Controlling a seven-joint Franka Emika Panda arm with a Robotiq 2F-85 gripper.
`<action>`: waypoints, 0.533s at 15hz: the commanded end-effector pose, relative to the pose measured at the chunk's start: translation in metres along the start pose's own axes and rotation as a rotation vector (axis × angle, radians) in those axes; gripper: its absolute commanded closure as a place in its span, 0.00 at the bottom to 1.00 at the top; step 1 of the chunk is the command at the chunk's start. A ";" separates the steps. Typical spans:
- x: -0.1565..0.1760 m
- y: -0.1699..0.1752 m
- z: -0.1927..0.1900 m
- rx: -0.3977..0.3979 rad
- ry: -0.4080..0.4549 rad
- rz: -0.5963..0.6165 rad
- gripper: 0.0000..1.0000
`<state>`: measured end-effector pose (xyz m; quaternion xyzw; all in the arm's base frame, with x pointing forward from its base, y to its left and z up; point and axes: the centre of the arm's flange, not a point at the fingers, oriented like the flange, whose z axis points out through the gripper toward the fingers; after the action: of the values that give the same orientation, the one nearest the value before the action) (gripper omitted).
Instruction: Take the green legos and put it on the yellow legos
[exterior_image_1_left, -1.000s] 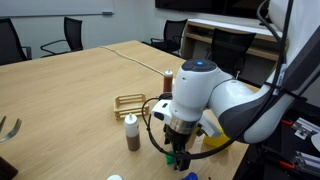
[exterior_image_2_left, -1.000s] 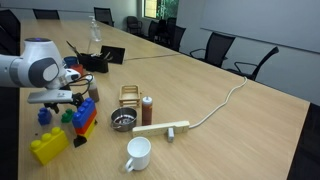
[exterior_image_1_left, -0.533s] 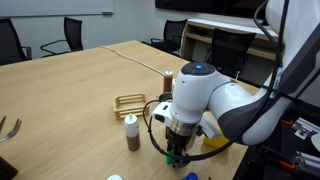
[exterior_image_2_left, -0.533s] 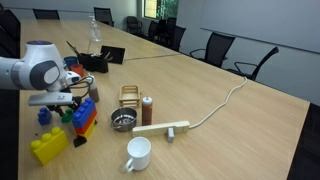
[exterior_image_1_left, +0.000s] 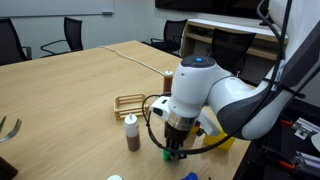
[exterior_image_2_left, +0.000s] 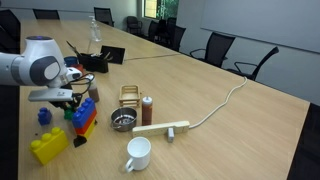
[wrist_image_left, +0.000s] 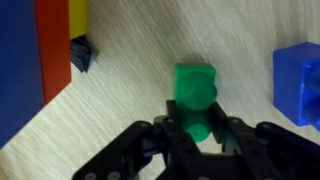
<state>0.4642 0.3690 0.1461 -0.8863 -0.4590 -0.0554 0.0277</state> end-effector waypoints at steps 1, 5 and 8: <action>-0.001 0.000 -0.022 -0.007 -0.030 0.047 0.81; -0.002 -0.003 -0.047 -0.010 -0.041 0.115 0.89; -0.003 -0.005 -0.065 -0.011 -0.036 0.146 0.90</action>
<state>0.4634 0.3705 0.1912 -0.9102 -0.4111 -0.0465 0.0170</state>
